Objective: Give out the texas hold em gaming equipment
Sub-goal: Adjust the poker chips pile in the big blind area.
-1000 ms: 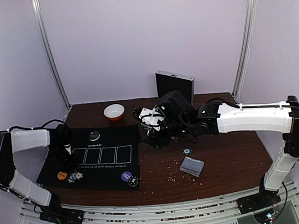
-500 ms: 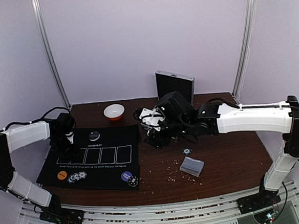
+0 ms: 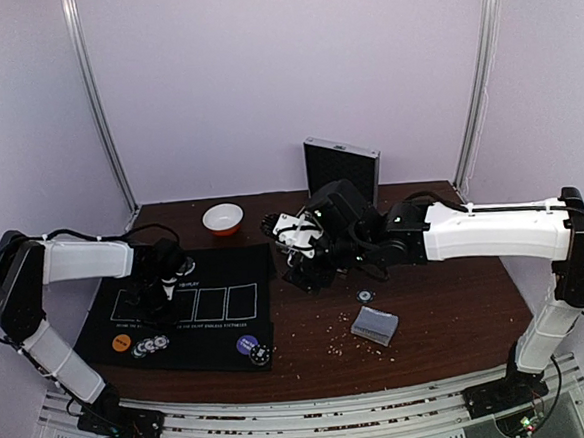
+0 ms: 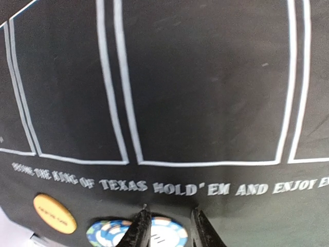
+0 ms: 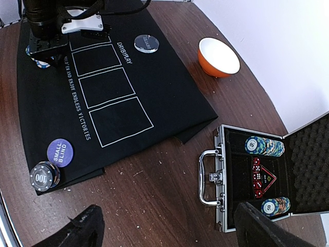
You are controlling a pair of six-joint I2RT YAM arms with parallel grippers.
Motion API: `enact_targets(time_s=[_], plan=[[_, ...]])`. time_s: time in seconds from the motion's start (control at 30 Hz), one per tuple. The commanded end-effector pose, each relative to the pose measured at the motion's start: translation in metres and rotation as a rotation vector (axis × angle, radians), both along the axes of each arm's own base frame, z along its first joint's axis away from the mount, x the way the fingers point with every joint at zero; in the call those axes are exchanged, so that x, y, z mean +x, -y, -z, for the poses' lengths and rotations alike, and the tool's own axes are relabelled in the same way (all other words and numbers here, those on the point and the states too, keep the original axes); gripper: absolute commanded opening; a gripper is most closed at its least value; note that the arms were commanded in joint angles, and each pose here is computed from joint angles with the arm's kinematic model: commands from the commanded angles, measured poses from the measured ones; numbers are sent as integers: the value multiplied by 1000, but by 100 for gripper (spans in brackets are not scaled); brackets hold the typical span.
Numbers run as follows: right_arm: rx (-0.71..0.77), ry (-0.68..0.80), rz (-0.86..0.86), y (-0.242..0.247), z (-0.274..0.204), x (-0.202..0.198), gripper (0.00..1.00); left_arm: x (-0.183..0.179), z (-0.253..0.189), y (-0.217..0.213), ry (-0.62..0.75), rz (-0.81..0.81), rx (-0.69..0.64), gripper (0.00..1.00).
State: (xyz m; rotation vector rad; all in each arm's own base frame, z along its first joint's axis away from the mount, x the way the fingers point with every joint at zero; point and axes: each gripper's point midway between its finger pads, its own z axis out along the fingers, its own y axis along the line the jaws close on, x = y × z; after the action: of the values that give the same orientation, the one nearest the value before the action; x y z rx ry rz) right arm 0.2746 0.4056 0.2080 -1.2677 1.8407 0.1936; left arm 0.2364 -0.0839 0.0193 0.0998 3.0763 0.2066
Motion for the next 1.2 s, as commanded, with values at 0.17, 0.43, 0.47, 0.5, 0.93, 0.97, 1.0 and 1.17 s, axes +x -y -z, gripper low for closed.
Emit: enact_targets(time_s=[0.17, 0.43, 0.47, 0.5, 0.93, 0.97, 1.0, 1.17], plan=[[-4, -1, 5, -3, 0, -1, 90, -17, -1, -20, -34, -26, 88, 28], [-20, 2, 10, 2, 3, -1, 91, -28, -9, -38, -47, -22, 169, 29], [-17, 0, 11, 2, 3, -1, 91, -28, -10, -38, -45, -24, 167, 29], [-17, -1, 8, 1, 3, -2, 91, -28, -11, -39, -41, -26, 168, 29], [3, 2, 117, 15, -7, 11, 94, 8, -46, -26, 130, -60, 106, 29], [6, -11, 147, 20, -6, 15, 95, 16, -55, -21, 170, -60, 83, 30], [7, -30, 177, 25, -4, 19, 96, 25, -63, -17, 204, -57, 60, 30], [-33, -155, 415, 77, 19, 45, 98, 55, -100, 2, 352, -41, -39, 33]])
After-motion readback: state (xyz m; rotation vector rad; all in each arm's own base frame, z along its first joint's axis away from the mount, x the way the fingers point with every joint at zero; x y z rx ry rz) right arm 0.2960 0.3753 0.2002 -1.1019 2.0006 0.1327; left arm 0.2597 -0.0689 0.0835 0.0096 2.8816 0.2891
